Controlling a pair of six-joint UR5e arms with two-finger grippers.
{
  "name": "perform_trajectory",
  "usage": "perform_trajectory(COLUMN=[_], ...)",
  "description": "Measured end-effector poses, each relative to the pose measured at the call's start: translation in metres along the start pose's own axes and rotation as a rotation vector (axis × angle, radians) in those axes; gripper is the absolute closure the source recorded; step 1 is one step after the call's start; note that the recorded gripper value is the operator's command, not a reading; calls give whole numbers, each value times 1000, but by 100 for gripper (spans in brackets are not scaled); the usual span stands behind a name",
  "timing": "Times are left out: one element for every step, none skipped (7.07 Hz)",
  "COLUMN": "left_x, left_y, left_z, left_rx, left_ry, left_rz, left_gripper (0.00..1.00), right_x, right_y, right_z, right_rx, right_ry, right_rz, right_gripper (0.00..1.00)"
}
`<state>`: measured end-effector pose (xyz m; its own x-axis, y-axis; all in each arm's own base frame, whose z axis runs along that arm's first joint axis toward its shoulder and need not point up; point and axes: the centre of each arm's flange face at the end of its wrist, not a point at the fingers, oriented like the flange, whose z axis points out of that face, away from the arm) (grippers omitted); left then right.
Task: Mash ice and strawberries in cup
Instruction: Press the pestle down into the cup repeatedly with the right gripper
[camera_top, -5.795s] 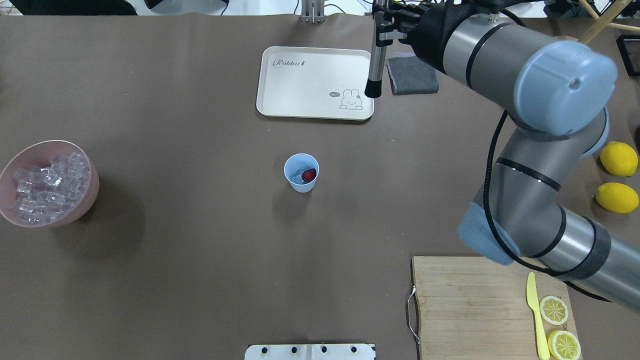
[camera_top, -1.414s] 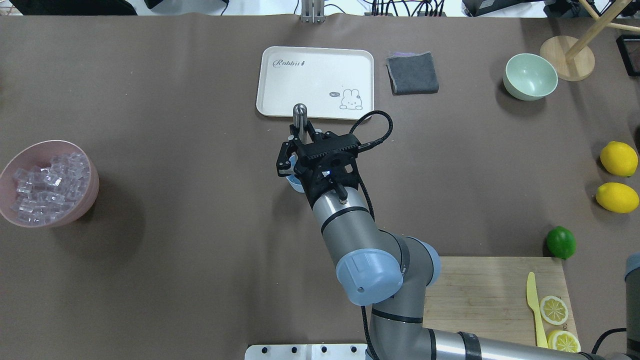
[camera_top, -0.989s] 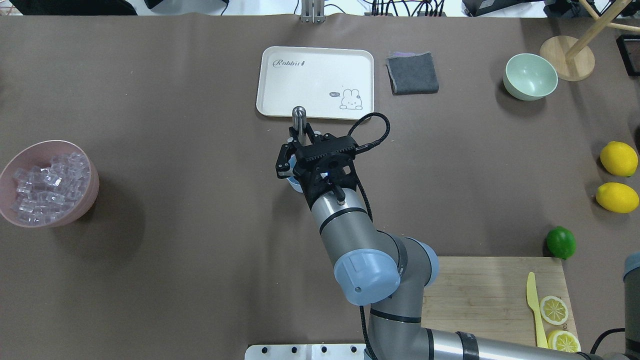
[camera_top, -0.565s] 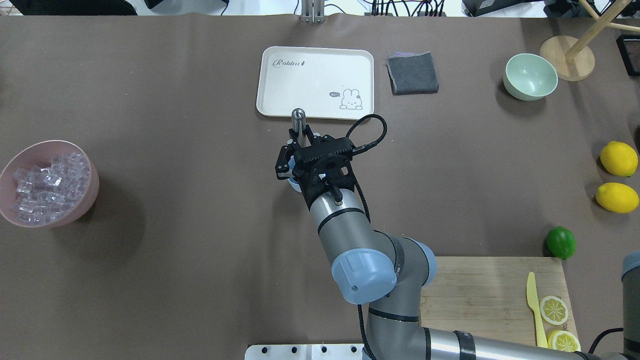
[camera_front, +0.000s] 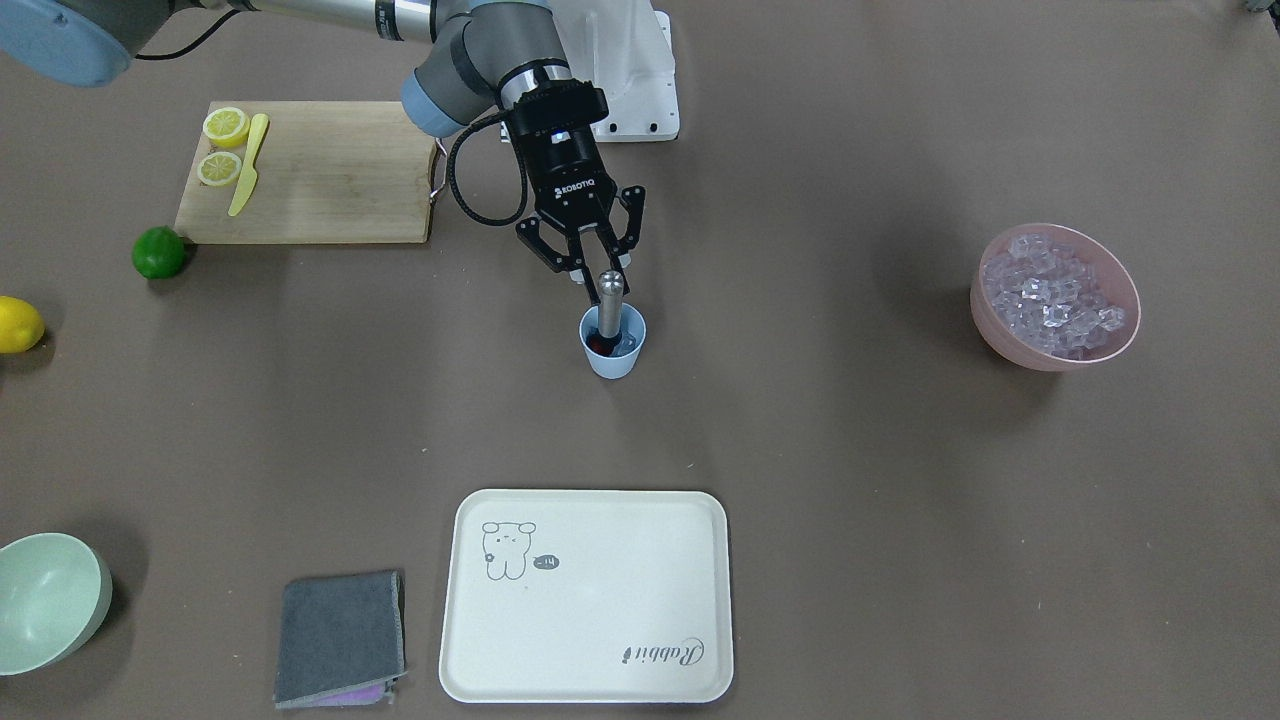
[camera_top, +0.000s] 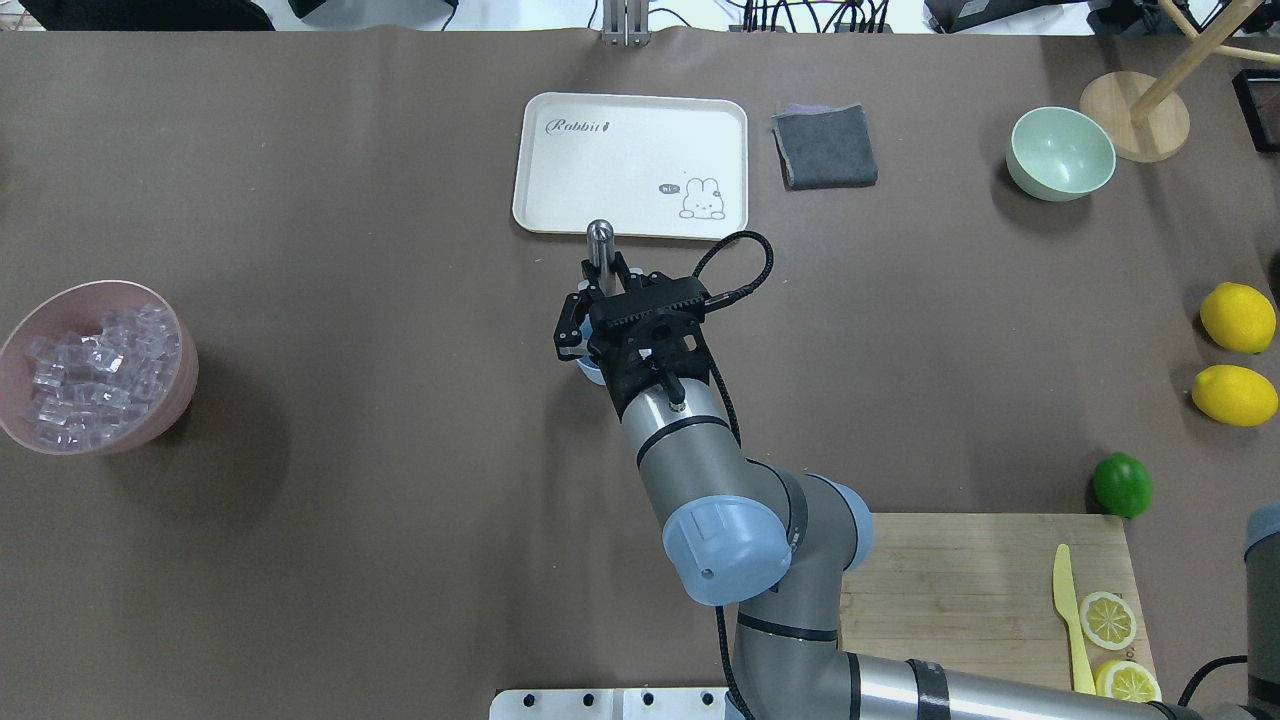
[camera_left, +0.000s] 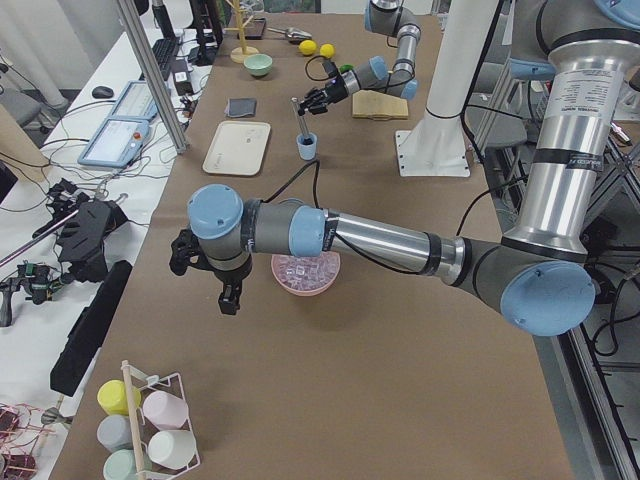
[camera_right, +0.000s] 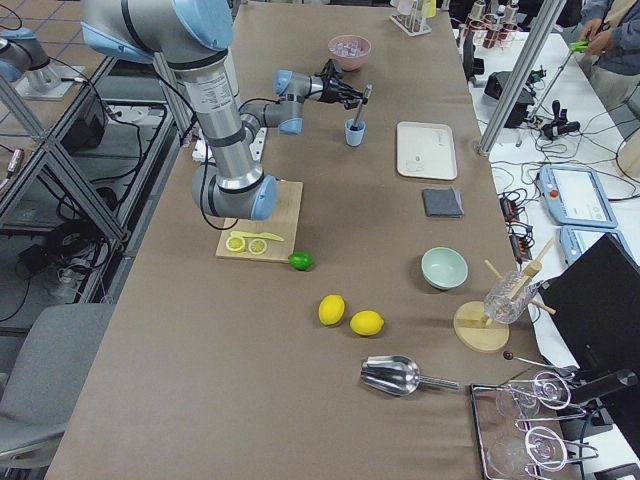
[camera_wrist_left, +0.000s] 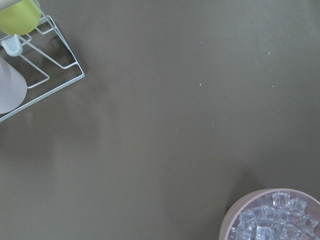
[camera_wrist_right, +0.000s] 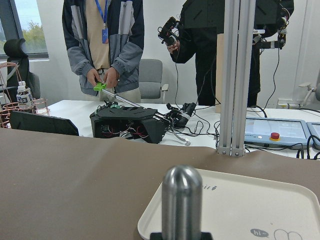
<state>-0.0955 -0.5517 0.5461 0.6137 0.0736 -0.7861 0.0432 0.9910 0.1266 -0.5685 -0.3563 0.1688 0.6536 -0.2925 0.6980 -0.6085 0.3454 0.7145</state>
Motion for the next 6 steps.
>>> perform_trajectory(left_x=[0, 0, 0, 1, 2, 3], left_y=[0, 0, 0, 0, 0, 0], left_z=[0, 0, 1, 0, -1, -2], left_rx=[0, -1, -1, -1, 1, 4], left_ry=[0, 0, 0, 0, 0, 0], left_rz=[0, 0, 0, 0, 2, 4], left_gripper=[2, 3, 3, 3, 3, 3], right_x=[-1, 0, 0, 1, 3, 6], right_y=[-1, -5, -14, -26, -39, -51], right_z=[-1, -1, -3, -7, -10, -12], right_rx=[1, 4, 10, 18, 29, 41], right_ry=[-2, -4, -11, -26, -37, -43], right_rz=[3, 6, 14, 20, 20, 24], right_gripper=[100, 100, 100, 100, 100, 100])
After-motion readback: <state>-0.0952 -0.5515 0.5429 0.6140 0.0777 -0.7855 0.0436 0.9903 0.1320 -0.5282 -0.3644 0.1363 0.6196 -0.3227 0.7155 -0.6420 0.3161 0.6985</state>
